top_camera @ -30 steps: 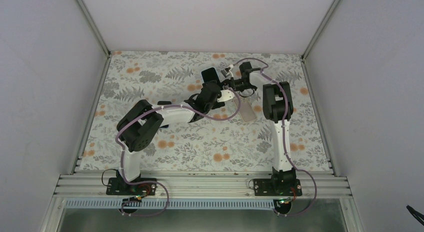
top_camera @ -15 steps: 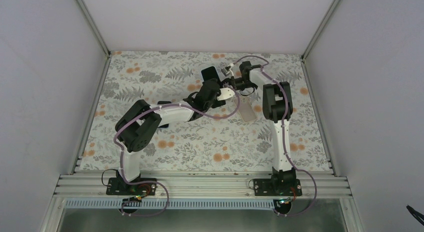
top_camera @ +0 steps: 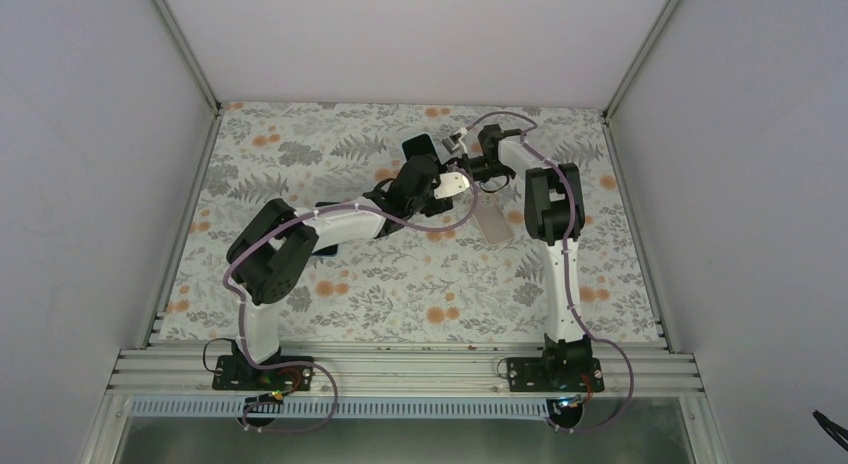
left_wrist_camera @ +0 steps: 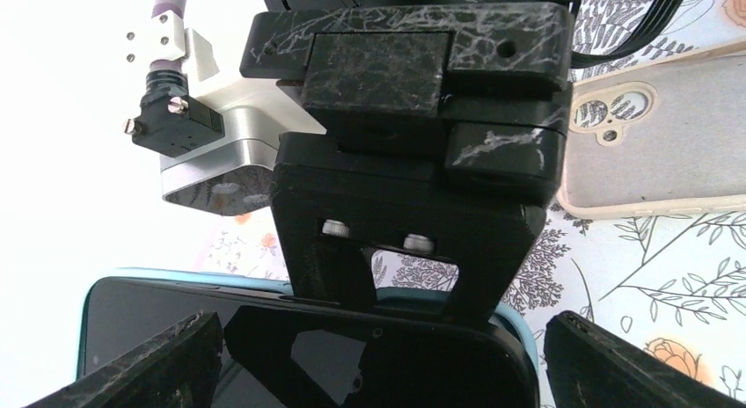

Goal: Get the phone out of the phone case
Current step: Remove the phone case from the phone.

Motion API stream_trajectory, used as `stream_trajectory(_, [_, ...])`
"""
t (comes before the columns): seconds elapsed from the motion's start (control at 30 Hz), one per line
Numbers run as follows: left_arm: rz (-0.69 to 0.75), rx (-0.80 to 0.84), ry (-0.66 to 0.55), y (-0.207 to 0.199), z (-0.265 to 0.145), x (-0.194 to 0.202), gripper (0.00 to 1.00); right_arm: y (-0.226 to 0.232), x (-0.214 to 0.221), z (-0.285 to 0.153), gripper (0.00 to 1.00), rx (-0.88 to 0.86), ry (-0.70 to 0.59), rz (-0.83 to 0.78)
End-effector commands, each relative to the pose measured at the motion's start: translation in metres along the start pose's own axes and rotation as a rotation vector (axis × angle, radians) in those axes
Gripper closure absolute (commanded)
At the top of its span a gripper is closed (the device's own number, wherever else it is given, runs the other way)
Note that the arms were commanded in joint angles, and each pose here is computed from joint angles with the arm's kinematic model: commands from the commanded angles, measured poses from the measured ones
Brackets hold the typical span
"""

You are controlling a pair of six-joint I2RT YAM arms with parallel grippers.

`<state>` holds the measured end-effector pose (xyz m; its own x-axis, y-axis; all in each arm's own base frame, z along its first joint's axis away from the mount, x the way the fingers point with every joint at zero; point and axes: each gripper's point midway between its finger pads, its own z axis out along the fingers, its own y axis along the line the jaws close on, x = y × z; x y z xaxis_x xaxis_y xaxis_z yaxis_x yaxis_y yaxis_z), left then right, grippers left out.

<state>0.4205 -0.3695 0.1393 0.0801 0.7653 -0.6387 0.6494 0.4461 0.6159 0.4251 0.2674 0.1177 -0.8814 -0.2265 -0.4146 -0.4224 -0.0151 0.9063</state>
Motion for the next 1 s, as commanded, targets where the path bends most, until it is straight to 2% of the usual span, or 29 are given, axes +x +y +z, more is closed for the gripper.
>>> stream_trajectory(0.0, [-0.043, 0.019, -0.072, 0.015, -0.019, -0.024, 0.1, 0.033, -0.021, -0.009, 0.96, -0.176, -0.098, -0.05])
stream_trajectory(0.13, [-0.033, 0.013, -0.078, 0.017, -0.026, -0.023, 0.11, 0.033, -0.022, -0.01, 0.96, -0.176, -0.1, -0.052])
stream_trajectory(0.2, [-0.031, -0.001, -0.07, 0.021, -0.025, -0.021, 0.14, 0.034, -0.023, -0.01, 0.96, -0.178, -0.101, -0.053])
stream_trajectory(0.47, [-0.017, -0.004, -0.015, 0.018, -0.01, -0.009, 0.18, 0.038, -0.025, -0.011, 0.96, -0.181, -0.107, -0.059])
stream_trajectory(0.6, [-0.017, -0.065, -0.002, 0.027, -0.011, -0.007, 0.21, 0.038, -0.025, -0.012, 0.96, -0.181, -0.109, -0.057])
stream_trajectory(0.83, [-0.033, -0.246, -0.037, 0.064, -0.031, -0.015, 0.38, 0.037, -0.024, -0.012, 0.96, -0.186, -0.114, -0.053])
stream_trajectory(0.97, [0.022, -0.363, 0.002, 0.076, -0.032, -0.01, 0.54, 0.036, -0.024, -0.012, 0.96, -0.191, -0.124, -0.046])
